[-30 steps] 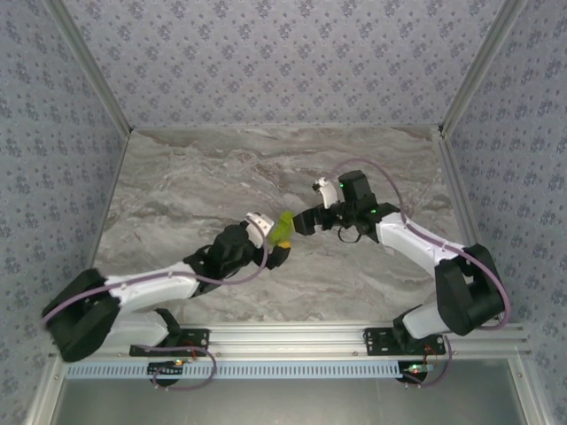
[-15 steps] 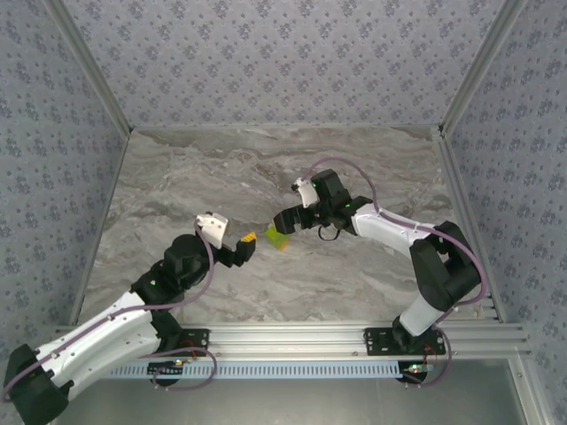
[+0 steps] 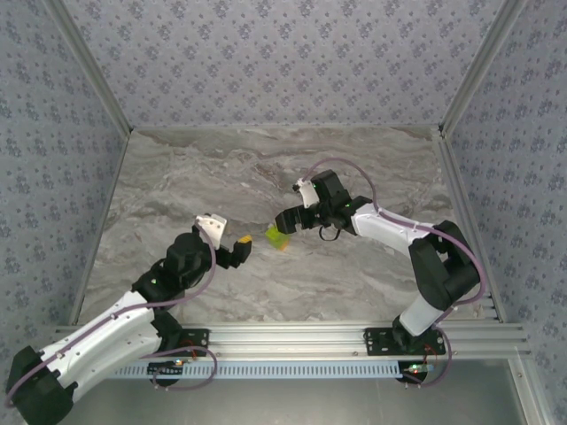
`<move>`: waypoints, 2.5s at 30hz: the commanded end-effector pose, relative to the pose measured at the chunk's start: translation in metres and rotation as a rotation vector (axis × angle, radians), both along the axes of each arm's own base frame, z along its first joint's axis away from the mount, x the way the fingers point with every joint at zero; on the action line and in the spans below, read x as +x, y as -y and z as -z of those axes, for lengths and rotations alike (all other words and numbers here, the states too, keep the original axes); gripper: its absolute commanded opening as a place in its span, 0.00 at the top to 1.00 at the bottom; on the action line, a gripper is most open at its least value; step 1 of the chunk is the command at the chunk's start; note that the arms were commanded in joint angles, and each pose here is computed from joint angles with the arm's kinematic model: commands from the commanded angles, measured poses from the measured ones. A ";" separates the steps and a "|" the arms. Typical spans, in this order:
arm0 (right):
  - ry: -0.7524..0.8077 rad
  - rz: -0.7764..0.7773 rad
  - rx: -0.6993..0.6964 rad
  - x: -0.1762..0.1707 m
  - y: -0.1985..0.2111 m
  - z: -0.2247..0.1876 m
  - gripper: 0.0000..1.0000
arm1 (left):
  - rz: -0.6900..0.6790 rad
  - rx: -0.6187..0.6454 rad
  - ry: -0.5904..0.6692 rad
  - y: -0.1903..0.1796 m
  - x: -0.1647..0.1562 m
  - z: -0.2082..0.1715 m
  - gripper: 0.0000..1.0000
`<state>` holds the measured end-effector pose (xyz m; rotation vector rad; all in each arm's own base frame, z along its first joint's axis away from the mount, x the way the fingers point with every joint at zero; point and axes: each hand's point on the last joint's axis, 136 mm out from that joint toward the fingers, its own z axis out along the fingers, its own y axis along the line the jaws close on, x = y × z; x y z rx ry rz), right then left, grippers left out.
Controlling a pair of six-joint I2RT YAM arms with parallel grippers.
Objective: Assemble a carrot with lego
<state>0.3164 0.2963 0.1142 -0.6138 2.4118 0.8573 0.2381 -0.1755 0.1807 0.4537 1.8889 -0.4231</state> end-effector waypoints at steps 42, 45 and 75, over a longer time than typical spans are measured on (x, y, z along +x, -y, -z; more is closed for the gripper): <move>-0.064 0.037 -0.394 -0.022 0.045 0.060 0.05 | -0.014 0.012 -0.015 -0.004 0.003 0.006 0.06; -0.068 0.023 -0.438 -0.025 0.044 0.067 0.05 | -0.016 0.012 -0.014 -0.005 0.002 0.005 0.06; -0.006 0.132 -0.378 0.046 0.030 0.040 0.05 | -0.021 0.017 -0.011 -0.009 0.001 0.000 0.06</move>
